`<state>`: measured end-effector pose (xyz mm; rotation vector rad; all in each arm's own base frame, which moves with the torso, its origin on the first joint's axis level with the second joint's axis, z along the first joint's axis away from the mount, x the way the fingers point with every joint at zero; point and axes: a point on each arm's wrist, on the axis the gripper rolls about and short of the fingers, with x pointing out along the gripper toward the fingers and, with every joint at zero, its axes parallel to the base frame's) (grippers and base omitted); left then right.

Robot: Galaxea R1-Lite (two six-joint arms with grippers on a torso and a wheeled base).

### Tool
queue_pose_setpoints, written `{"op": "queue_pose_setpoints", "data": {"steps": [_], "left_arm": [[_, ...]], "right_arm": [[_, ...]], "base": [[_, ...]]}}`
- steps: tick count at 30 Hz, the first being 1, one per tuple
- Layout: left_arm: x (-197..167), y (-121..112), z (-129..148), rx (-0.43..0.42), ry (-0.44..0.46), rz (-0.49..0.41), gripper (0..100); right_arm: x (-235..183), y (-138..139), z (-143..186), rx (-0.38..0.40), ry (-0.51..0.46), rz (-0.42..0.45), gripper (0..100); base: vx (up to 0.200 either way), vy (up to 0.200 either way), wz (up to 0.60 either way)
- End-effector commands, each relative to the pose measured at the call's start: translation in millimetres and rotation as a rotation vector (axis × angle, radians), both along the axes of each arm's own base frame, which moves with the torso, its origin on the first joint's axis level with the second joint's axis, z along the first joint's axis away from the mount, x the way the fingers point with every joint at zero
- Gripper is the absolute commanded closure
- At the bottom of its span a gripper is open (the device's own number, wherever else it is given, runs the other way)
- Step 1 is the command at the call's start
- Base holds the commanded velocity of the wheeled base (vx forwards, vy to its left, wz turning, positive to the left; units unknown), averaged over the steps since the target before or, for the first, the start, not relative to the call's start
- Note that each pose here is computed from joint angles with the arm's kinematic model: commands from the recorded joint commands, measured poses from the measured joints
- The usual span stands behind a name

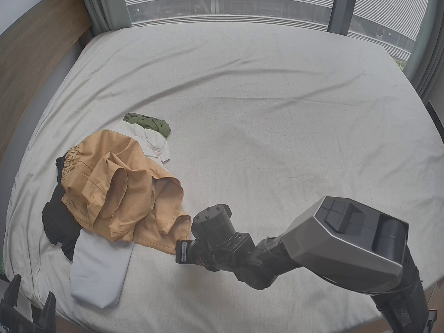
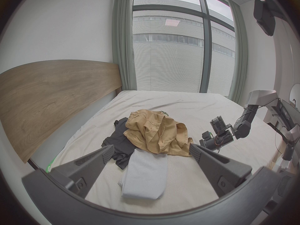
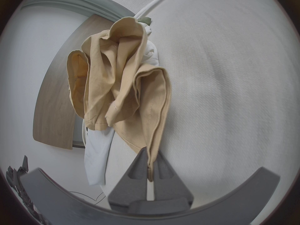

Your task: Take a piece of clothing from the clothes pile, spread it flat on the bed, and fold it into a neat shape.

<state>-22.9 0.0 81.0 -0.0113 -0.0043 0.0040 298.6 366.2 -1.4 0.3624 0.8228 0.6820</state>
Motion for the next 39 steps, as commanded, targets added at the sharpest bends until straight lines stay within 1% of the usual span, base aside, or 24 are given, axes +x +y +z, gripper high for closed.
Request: {"op": "queue_pose_setpoints", "data": {"steps": [1, 21, 26, 32, 39], "left_arm": [[0, 0, -5, 0.001, 0.003, 0.001, 0], [0, 0, -5, 0.001, 0.003, 0.001, 0], [0, 0, -5, 0.001, 0.003, 0.001, 0], [0, 0, -5, 0.001, 0.003, -0.001, 0], [0, 0, -5, 0.001, 0.001, -0.001, 0]], "right_arm": [[-10, -11, 19, 0.001, -0.002, 0.001, 100], [-47, -61, 20, -0.110, 0.089, -0.003, 100], [-53, -70, 19, -0.128, 0.106, -0.007, 100], [-60, -78, 19, -0.124, 0.099, -0.008, 100], [-71, -94, 18, -0.141, 0.114, -0.012, 100]], "base": [[0.000, 0.000, 0.00], [0.000, 0.000, 0.00], [0.000, 0.000, 0.00], [0.000, 0.000, 0.00], [0.000, 0.000, 0.00]]}}
